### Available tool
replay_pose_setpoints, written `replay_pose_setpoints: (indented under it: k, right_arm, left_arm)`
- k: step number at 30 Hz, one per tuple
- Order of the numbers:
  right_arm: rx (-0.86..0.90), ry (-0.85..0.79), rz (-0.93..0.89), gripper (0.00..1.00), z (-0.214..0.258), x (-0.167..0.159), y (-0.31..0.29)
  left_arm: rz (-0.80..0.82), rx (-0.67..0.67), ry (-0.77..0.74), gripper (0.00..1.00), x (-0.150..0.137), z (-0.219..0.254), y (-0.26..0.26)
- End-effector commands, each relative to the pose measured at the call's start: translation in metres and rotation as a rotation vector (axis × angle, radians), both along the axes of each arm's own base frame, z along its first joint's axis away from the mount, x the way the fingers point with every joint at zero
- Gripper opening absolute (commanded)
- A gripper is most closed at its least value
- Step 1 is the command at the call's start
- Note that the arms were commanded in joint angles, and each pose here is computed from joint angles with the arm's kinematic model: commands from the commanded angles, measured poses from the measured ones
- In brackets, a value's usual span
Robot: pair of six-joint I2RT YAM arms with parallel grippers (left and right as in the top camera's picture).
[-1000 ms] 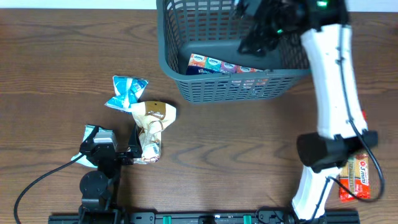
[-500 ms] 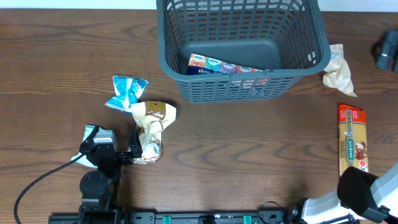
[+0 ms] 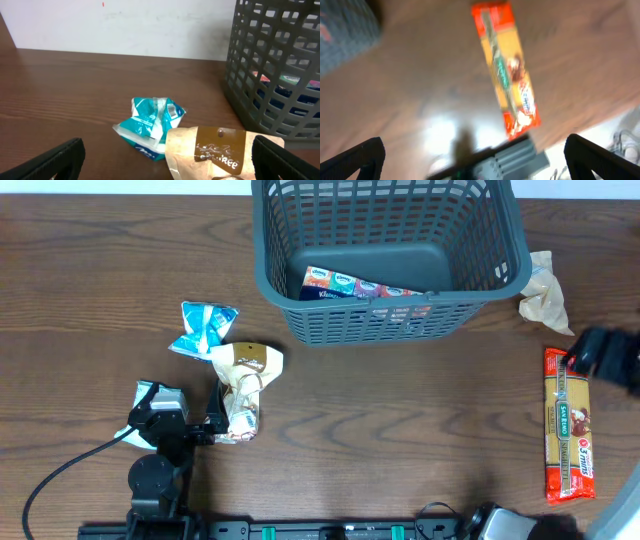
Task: Pack container
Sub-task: 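Withdraw the right gripper from the basket toward the spaghetti package, then lower the right gripper onto the red spaghetti package and align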
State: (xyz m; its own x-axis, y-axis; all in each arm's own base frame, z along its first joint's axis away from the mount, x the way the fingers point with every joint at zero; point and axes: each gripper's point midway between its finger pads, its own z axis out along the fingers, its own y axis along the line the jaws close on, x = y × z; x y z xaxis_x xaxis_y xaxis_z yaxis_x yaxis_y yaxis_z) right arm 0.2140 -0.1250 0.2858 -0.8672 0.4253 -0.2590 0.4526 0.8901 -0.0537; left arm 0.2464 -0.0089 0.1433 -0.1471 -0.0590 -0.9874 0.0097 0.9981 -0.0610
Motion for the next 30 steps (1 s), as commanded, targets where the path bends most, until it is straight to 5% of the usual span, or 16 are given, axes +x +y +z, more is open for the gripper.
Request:
replay_pose_setpoints:
  k: [1, 10, 15, 20, 24, 26, 30]
  right_arm:
    - [0.020, 0.044, -0.016, 0.97, -0.019, -0.029, 0.012]
    - [-0.099, 0.059, 0.059, 0.99, -0.080, -0.035, -0.004]
    - [-0.072, 0.044, 0.135, 0.99, -0.123, -0.013, -0.017]
    - [0.096, -0.096, 0.395, 0.95, -0.145, 0.033, 0.002]
    - [0.086, -0.020, 0.416, 0.88, -0.166, 0.035, -0.011]
    - [0.073, 0.016, 0.408, 0.99, -0.172, 0.033, -0.017]
    - [0.002, 0.044, 0.394, 0.99, -0.172, 0.032, -0.031]
  left_arm:
    - [0.014, 0.015, 0.053, 0.98, -0.002, -0.017, 0.003]
    - [0.014, 0.015, 0.053, 0.99, -0.002, -0.017, 0.003]
    - [0.014, 0.015, 0.053, 0.99, -0.002, -0.017, 0.003]
    - [0.014, 0.015, 0.053, 0.99, -0.002, -0.017, 0.003]
    - [0.014, 0.015, 0.053, 0.99, -0.002, -0.017, 0.003]
    - [0.014, 0.015, 0.053, 0.99, -0.002, -0.017, 0.003]
    - [0.014, 0.015, 0.053, 0.99, -0.002, -0.017, 0.003]
